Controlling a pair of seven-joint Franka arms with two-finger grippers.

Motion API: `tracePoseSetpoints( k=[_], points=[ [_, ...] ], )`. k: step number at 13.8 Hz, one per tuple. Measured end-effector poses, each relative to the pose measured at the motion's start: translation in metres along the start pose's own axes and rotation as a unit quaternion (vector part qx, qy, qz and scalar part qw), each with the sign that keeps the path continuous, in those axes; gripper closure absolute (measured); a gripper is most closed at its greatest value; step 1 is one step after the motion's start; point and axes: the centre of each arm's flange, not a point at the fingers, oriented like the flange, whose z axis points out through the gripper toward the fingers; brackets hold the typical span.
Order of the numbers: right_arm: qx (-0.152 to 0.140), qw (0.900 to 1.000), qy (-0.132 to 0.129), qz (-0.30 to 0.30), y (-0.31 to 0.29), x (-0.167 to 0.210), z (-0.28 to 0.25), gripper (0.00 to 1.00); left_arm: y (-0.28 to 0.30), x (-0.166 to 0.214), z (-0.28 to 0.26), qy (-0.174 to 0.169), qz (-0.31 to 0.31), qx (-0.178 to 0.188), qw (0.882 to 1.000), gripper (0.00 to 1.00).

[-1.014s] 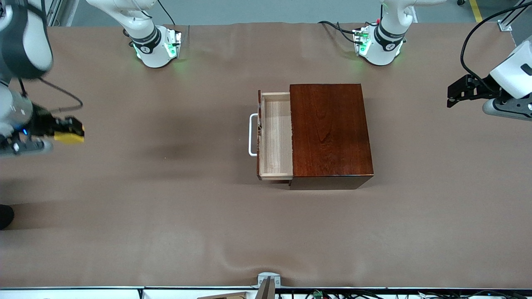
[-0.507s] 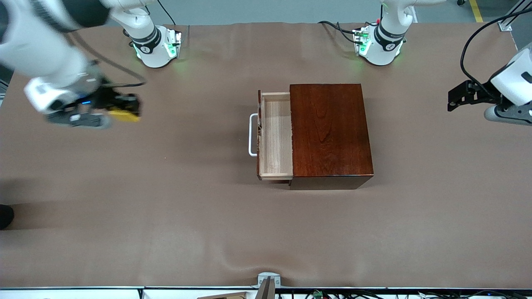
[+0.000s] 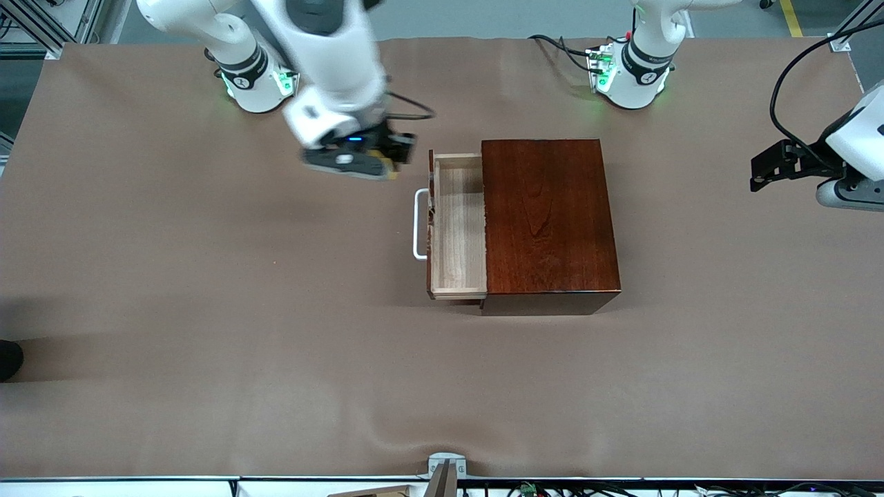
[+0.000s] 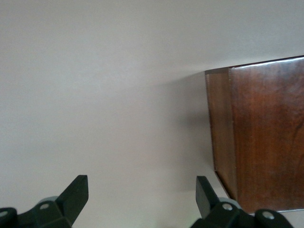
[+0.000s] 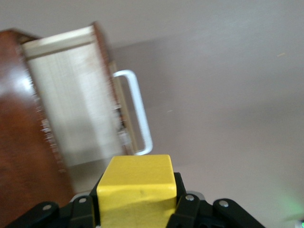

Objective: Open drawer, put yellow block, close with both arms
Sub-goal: 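Carry the yellow cube with the right gripper over the open drawer, then lower the cube into the drawer and open the right gripper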

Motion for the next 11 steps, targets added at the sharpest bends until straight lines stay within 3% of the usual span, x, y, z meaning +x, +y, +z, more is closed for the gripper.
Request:
tracePoseSetpoints(
  k=[3, 5, 7, 11],
  points=[
    [0.015, 1.000, 0.007, -0.012, -0.058, -0.027, 0.044, 0.44, 0.003, 0.003, 0.003, -0.004, 0.008, 0.041, 0.999, 0.00],
    [0.013, 1.000, 0.005, -0.022, -0.074, -0.033, 0.071, 0.44, 0.006, 0.006, 0.007, -0.008, 0.012, 0.048, 0.999, 0.00],
    [0.003, 0.999, 0.002, -0.042, -0.076, -0.025, 0.093, 0.44, 0.007, 0.008, 0.009, -0.009, 0.013, 0.050, 0.999, 0.00],
    [0.014, 0.997, 0.015, -0.073, -0.073, 0.001, 0.109, 0.44, 0.008, 0.008, 0.009, -0.008, 0.015, 0.050, 0.999, 0.00]
  ],
)
